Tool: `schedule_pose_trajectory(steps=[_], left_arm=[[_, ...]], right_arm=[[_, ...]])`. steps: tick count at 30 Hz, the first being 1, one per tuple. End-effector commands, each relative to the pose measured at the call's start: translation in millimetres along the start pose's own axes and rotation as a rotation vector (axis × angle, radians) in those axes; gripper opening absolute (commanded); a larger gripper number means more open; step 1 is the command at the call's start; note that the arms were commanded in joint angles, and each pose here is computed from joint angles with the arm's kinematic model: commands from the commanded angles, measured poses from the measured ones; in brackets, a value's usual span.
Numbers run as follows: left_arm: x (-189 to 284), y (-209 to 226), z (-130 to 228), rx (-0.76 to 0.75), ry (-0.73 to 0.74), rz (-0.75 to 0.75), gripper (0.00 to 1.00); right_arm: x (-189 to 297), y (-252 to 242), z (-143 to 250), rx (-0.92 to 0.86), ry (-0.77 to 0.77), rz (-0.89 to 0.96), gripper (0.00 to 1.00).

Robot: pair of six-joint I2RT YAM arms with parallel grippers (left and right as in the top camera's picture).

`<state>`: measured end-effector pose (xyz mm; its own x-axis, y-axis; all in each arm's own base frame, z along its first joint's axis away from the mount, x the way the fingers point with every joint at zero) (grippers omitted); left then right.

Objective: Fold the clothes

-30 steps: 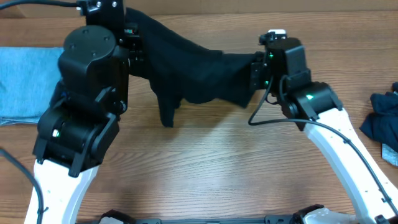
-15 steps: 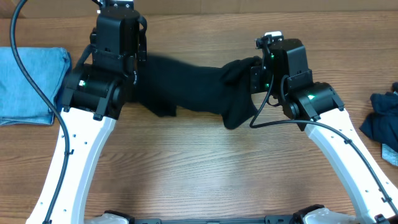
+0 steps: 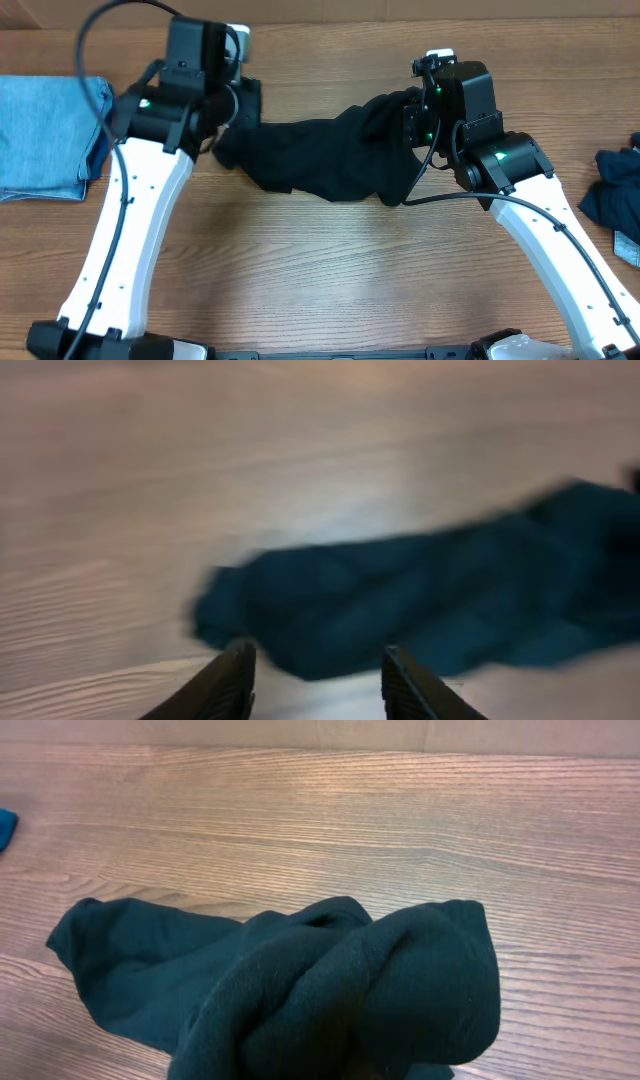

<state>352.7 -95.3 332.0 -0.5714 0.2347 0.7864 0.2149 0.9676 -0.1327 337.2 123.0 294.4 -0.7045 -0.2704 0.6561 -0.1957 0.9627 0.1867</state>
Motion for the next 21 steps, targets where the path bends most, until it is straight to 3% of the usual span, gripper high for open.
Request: schedule_pose_trajectory(steps=[1, 14, 21], left_arm=[[-25.2, -32.1, 20.0, -0.039, 0.093, 0.235, 0.44], [-91.2, -100.8, 94.0, -0.158, 0.178, 0.370, 0.42], [-98.7, -120.2, 114.7, -0.275, 0.158, 0.195, 0.45]], right_arm=[[7.1, -1.3, -13.6, -0.120, -0.063, 0.006, 0.04], [8.8, 2.0, -30.4, -0.451, -0.166, -0.034, 0.04], [8.8, 3.5, -33.1, -0.460, -0.177, -0.052, 0.04]])
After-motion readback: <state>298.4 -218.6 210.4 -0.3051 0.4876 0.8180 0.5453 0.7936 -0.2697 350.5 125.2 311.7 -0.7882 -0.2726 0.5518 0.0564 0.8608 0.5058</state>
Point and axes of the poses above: each gripper's point midway between its finger pads, its own x axis back along the fingers, its own y axis along the line the jaws close on, z = x × y, the point moved 8 cm from there along x, back along the fingers, and after that the axes turned 1 degree about -x, right-handed, at the moved point
